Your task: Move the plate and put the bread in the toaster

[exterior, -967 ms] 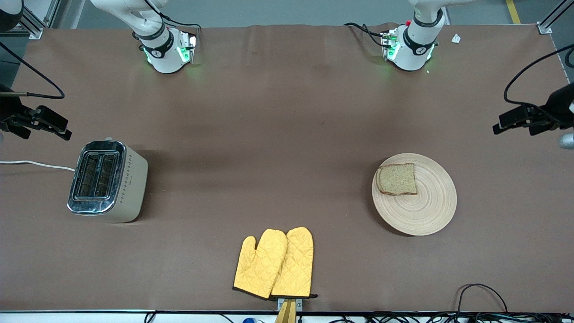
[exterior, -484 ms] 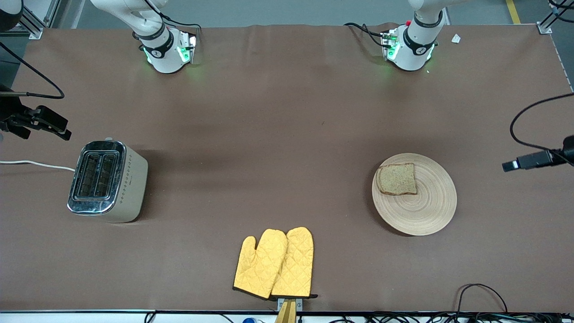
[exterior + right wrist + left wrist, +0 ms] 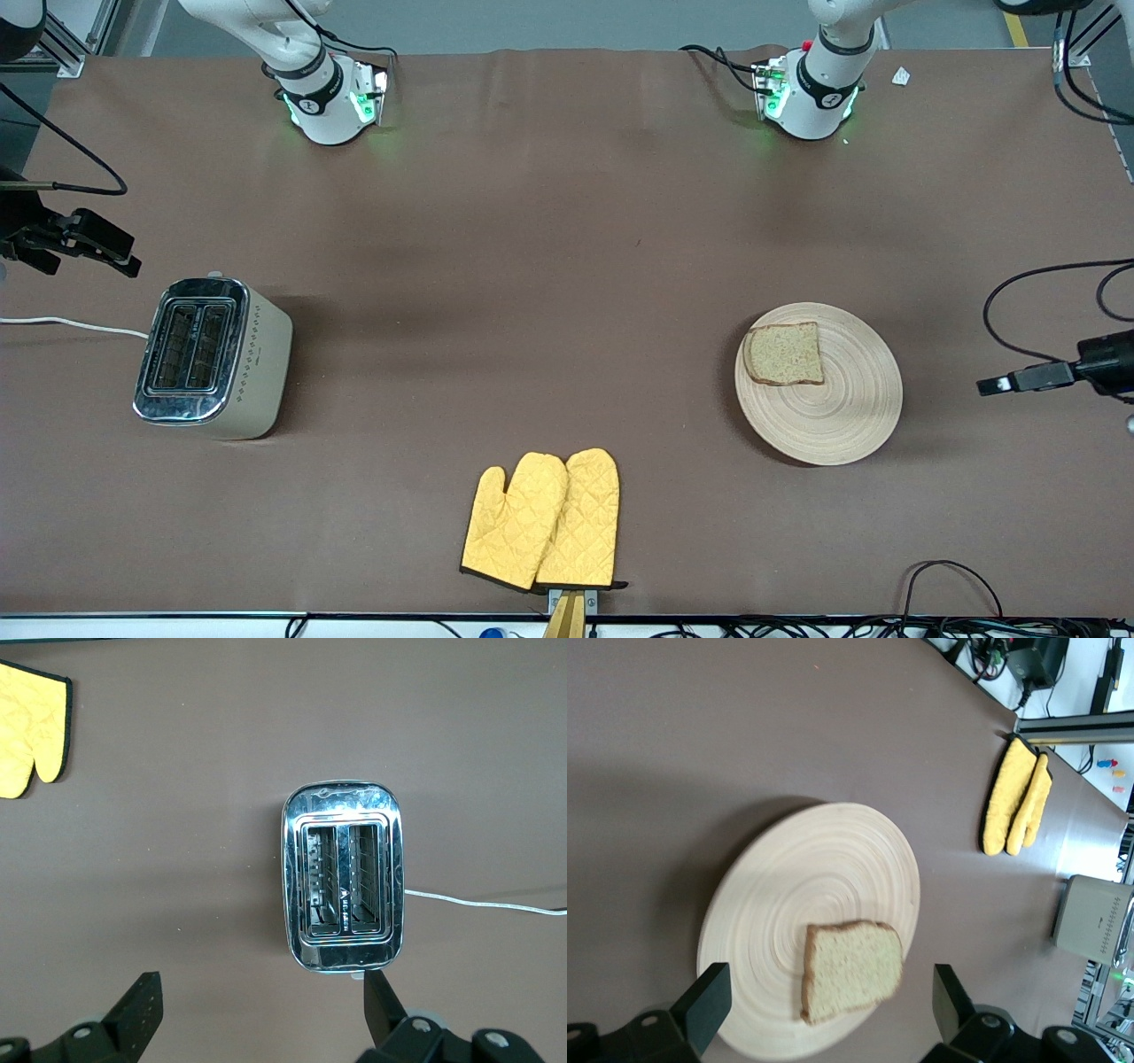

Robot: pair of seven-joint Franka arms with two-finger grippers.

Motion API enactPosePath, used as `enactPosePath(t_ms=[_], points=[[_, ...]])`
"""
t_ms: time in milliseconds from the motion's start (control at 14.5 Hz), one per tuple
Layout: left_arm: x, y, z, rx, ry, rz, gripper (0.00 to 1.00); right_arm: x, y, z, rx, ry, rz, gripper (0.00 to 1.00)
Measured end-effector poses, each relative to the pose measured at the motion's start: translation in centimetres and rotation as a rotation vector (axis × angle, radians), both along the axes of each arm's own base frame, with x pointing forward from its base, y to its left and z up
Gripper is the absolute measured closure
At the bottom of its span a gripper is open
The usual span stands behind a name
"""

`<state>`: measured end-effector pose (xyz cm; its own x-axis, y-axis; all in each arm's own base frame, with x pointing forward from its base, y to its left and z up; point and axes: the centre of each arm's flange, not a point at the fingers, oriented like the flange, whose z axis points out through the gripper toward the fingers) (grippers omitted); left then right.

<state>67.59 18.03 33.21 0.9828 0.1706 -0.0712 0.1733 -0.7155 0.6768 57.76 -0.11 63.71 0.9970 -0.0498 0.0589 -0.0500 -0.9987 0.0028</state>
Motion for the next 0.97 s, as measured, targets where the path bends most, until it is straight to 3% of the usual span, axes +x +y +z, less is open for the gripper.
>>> enactPosePath(t_ms=[622,967], points=[[1.5,0.1,-9.6,-0.001,-0.047,0.048,0.11,0.0,0.0,0.0,0.000,0.000,-0.001,0.00],[1.3,0.1,-13.0,-0.086,-0.092,0.053,0.16,0.0,0.0,0.0,0.000,0.000,-0.001,0.00]])
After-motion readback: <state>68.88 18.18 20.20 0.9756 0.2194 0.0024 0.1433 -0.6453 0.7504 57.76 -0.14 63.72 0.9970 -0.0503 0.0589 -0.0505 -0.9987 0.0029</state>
